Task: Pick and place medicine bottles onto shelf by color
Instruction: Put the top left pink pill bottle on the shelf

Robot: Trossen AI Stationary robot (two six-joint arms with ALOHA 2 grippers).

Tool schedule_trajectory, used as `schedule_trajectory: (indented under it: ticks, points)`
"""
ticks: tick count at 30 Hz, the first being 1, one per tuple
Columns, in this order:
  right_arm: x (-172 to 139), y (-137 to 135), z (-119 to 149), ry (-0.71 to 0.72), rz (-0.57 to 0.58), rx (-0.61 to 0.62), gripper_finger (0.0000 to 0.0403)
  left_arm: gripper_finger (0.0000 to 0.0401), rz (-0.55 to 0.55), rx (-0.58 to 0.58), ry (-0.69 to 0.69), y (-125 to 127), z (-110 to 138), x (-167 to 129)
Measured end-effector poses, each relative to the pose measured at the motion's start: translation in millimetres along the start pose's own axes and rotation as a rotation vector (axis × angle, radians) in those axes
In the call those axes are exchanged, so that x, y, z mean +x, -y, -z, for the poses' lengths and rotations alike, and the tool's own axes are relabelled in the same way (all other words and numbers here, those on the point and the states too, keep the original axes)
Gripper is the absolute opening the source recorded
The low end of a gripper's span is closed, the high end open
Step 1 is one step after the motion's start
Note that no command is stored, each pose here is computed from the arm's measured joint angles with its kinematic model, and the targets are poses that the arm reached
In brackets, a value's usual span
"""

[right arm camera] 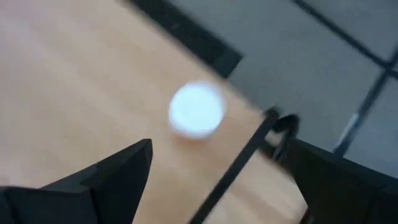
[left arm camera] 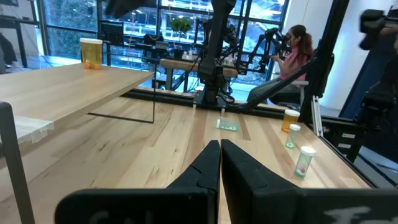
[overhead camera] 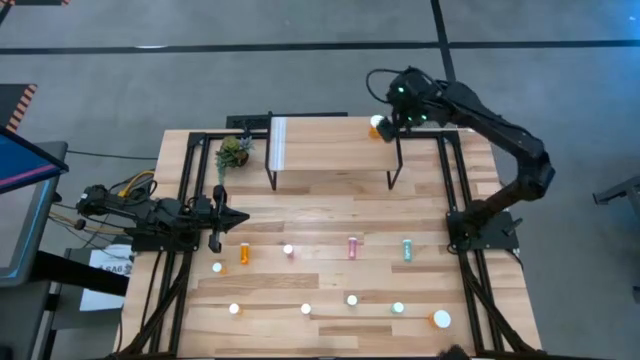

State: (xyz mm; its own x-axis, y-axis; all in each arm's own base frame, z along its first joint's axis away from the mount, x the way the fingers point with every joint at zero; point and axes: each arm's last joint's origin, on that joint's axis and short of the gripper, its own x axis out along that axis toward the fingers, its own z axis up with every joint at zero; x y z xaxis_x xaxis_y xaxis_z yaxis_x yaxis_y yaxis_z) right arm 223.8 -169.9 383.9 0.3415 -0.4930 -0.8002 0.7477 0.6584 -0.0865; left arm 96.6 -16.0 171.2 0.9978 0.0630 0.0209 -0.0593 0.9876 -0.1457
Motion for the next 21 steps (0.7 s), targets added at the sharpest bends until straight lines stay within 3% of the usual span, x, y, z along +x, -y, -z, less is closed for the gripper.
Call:
schedule_trajectory:
  ticks: [7,13,21]
  points:
    - [-52.0,-44.1,53.5,-0.121,-0.236,-0.153,0.0390,0.0000,0.000,0.000,0.000,0.0,0.0,0.0]
    - [-96.7,-83.3,110.9,-0.006,-0.278,-0.254,0.0390,0.0000,0.000,0.000,0.000,0.0,0.0,0.0]
    - [-126.0,-122.1,191.1,0.079,-0.502,-0.258,0.0390,0.0000,0.000,0.000,0.000,0.0,0.0,0.0]
